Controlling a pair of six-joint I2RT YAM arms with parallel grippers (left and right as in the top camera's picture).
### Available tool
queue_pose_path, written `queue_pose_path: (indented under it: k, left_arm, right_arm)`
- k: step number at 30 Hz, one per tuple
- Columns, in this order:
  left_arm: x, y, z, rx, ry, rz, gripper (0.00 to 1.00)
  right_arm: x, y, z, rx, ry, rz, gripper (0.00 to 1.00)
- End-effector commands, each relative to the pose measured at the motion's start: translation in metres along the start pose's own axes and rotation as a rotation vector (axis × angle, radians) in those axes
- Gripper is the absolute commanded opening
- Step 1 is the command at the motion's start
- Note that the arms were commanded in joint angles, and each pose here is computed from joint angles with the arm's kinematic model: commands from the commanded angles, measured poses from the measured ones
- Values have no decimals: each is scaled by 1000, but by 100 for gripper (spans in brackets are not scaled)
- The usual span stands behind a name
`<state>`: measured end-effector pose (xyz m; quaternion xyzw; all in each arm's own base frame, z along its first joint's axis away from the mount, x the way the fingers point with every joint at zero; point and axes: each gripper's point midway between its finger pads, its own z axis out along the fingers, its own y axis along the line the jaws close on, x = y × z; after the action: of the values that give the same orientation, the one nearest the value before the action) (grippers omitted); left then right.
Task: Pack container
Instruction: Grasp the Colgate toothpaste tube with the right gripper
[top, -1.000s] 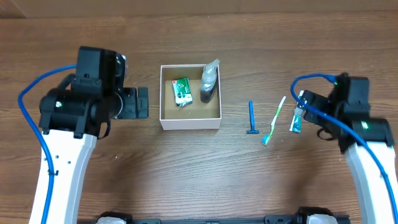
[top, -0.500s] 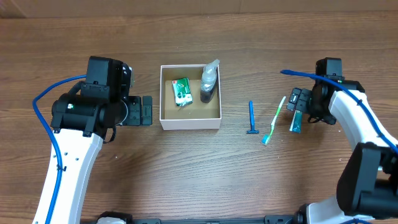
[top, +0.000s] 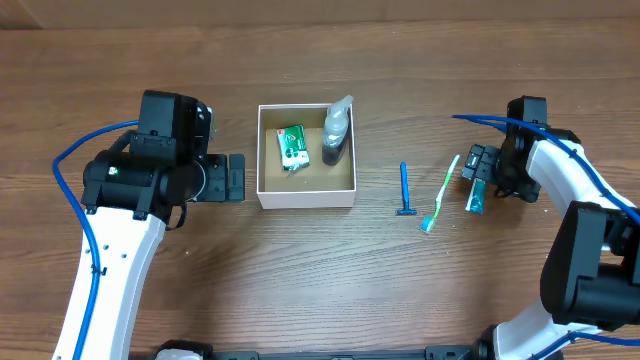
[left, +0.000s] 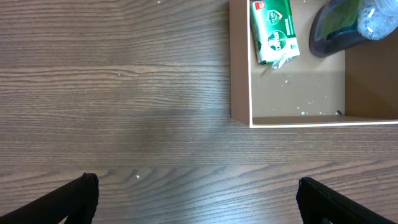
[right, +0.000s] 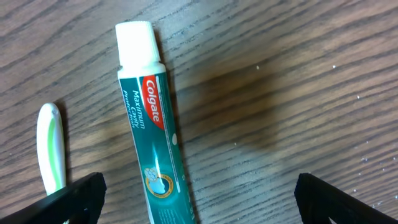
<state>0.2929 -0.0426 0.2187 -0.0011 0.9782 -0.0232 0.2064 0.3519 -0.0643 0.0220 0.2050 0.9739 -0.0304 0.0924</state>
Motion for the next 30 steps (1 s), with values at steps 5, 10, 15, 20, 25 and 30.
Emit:
queue_pose_path:
  k: [5,10,15,20,25,30]
  left_arm:
    - [2,-2,-2,18,-7,3,100]
    - [2,-2,-2,18,-7,3,100]
    - [2,-2,-2,18,-5,3,100]
    - [6,-1,-2,15,11,3,100]
    - [7,-1,-2,15,13,3,100]
    - [6,-1,-2,15,12,3,100]
  right_arm:
    - [-2,4,13,-13,25,-33,98]
    - [-1,4,17,-12,29,-40,98]
    - [5,7,20,-32,46,-40,96]
    - [10,7,24,-41,54,-40,82]
    - [10,8,25,-42,51,-40,54]
    - [9,8,25,-43,46,-39,43]
